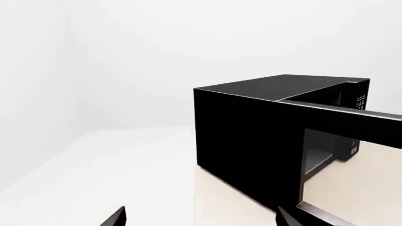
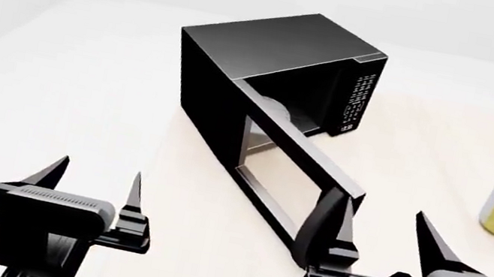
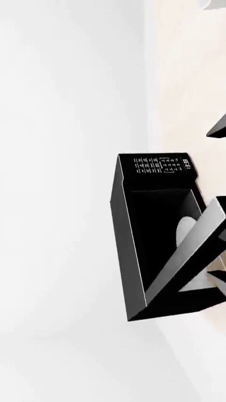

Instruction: Close the microwave.

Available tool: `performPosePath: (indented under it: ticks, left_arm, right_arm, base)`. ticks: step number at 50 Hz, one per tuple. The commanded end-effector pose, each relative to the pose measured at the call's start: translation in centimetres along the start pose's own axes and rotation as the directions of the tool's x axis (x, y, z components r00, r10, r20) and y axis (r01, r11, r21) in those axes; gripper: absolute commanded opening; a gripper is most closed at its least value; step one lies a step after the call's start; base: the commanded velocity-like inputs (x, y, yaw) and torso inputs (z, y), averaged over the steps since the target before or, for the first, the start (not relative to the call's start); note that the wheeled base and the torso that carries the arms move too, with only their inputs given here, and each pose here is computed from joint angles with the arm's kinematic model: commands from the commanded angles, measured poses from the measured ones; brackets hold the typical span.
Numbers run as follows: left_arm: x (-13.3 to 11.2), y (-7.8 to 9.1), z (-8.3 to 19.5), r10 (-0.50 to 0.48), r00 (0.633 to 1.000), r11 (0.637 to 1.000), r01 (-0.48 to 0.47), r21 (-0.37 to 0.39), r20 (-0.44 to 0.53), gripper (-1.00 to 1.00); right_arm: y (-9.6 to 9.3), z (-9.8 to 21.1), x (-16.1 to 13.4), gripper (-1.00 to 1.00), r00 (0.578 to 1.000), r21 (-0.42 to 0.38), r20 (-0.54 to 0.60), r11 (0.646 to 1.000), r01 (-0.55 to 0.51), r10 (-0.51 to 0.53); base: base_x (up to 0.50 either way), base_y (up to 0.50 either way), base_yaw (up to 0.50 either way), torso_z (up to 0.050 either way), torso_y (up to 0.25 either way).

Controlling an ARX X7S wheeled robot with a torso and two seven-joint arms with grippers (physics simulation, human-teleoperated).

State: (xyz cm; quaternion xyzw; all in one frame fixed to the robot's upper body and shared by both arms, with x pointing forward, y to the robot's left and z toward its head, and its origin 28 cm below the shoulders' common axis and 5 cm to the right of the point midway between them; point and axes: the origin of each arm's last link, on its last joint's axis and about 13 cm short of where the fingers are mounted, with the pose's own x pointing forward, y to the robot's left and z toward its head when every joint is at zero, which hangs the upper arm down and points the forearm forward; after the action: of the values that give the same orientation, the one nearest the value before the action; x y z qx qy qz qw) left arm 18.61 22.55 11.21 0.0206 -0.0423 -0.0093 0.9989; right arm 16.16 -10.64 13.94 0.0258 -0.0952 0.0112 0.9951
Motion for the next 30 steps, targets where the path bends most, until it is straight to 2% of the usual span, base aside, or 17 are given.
performPosePath:
  ticks: [1,5,16,30]
  left_arm:
    - [0.0,0.0,-0.1,0.000,1.000,1.000,0.000,0.000,0.000,1.00]
    - [0.1,0.0,-0.1,0.003,1.000,1.000,-0.003,0.001,-0.002,1.00]
    - [0.0,0.1,0.1,0.011,1.000,1.000,-0.011,0.002,-0.004,1.00]
    - [0.0,0.2,0.0,0.016,1.000,1.000,-0.016,-0.002,-0.005,1.00]
  right_arm:
    - [-0.1,1.5,-0.3,1.00,0.999,-0.010,0.041,1.000,0.022,-0.021]
    - [-0.1,2.9,0.0,1.00,0.997,-0.035,0.037,0.997,0.069,-0.068]
    - [-0.1,6.8,-0.1,1.00,0.993,-0.045,0.109,0.997,0.059,-0.053]
    - [0.1,8.9,0.7,1.00,0.993,-0.063,0.116,0.998,0.019,-0.011]
  base:
    - [0.50,0.00,0.00,0.000,0.000]
    - [0.31,0.00,0.00,0.000,0.004]
    - [0.00,0.00,0.00,0.000,0.000]
    - [0.00,0.00,0.00,0.000,0.000]
